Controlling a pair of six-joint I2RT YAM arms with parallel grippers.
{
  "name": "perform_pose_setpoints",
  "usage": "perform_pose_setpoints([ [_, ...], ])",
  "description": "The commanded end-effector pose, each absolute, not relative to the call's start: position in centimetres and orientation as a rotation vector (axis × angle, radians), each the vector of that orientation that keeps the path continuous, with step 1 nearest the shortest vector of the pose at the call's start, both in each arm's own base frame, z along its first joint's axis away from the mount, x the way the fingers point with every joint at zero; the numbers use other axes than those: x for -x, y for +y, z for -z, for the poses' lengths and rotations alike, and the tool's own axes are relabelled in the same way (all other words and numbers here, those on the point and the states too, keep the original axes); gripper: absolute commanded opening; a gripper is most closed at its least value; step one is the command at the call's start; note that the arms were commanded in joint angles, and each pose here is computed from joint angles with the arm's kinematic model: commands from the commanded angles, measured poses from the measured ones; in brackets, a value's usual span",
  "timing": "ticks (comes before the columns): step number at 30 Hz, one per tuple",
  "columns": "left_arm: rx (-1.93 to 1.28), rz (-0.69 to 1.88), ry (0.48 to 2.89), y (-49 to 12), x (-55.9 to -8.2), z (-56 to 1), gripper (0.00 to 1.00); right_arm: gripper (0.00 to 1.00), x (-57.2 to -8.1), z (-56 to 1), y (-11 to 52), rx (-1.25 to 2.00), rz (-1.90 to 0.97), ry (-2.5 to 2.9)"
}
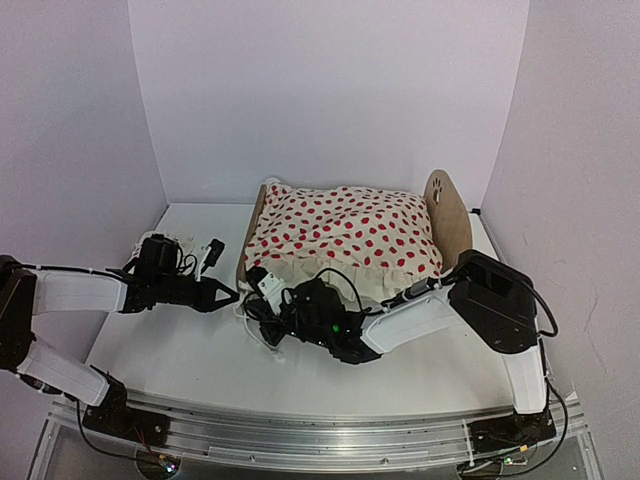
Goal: Set up the pet bed
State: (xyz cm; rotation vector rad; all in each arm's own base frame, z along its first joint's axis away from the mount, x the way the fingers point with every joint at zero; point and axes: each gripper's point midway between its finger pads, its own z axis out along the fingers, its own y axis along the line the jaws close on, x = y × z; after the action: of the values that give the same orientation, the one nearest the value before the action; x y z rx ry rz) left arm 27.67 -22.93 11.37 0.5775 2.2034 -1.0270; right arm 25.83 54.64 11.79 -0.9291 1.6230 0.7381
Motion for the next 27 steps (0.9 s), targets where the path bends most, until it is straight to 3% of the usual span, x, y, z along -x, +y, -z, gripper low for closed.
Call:
perform_pose_setpoints([
  [1, -0.721, 1.043, 2.069, -24.1, -28.4, -13.0, 0.0, 0.0, -25.4, -15.4, 54.5, 0.87, -0.893, 1.581],
  [22, -0.898, 1.173, 1.946, -26.6, -27.3, -11.1, 0.0, 0.0, -25.9, -12.9, 54.5, 0.875, -0.895, 1.653],
  [27, -0.86, 1.132, 1.983, -26.4, -28.2, -10.1, 0.0, 0.05, -25.8, -13.0, 53.8, 0.87, -0.874, 1.671],
])
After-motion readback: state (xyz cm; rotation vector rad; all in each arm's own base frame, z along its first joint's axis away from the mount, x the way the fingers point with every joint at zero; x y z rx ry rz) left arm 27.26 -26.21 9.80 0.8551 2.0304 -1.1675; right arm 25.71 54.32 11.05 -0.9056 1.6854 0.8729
